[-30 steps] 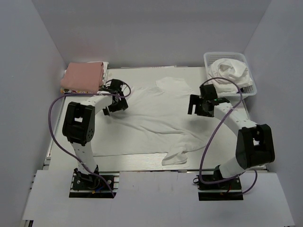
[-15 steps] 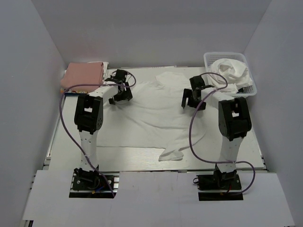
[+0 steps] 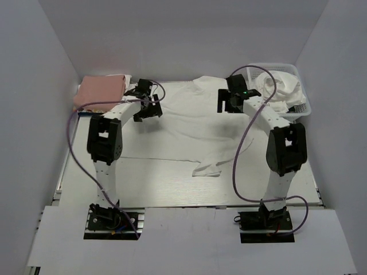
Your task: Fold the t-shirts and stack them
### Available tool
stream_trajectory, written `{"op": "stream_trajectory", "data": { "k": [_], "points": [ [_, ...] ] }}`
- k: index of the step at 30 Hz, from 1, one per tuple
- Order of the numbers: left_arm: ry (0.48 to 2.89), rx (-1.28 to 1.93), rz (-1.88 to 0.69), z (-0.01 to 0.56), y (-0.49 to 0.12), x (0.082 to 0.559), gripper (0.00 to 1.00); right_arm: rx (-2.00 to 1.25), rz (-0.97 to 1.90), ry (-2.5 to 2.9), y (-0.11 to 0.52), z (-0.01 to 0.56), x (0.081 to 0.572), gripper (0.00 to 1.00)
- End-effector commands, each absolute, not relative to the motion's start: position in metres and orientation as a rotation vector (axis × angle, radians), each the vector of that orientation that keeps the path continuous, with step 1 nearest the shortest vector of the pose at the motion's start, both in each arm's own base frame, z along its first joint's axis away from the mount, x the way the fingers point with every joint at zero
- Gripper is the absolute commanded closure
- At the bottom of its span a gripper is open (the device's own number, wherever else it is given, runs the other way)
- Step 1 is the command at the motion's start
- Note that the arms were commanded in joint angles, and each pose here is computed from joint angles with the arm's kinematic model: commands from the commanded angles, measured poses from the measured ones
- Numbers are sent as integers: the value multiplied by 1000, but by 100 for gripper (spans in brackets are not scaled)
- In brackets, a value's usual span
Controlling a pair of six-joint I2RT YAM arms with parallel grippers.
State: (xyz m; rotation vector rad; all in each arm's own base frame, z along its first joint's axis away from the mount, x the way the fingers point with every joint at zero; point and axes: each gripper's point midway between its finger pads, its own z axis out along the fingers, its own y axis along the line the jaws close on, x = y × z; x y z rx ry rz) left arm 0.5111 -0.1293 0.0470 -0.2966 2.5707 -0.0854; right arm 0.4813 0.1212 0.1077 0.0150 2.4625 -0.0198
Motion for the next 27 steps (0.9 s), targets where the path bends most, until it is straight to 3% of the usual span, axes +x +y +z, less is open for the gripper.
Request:
{"op": "stream_trajectory", "data": {
  "k": [1, 6, 11, 17, 19, 21, 24, 25, 27],
  "points": [
    [2379, -328, -183, 140, -126, 483, 0, -174, 84, 2423, 168, 143, 427, 10],
    [2367, -515, -159, 133, -93, 385, 0, -448, 135, 2634, 237, 104, 305, 10],
    [2442, -661, -88, 102, -71, 315, 0, -576, 206, 2754, 283, 76, 223, 10],
    [2397, -773, -98, 103, -59, 286, 0, -466, 78, 2822, 295, 32, 207, 10],
    [2375, -751, -160, 108, -66, 284, 0, -418, 46, 2823, 296, 19, 212, 14],
    [2382, -724, -223, 112, -75, 284, 0, -382, 19, 2815, 296, 14, 217, 26],
    [2403, -727, -208, 109, -73, 280, 0, -352, -14, 2829, 292, 8, 218, 32],
    [2402, -734, -182, 107, -70, 280, 0, -340, -13, 2829, 291, 8, 218, 61],
    [2411, -742, -141, 102, -65, 279, 0, -312, -19, 2804, 287, 18, 217, 100]
  ]
}}
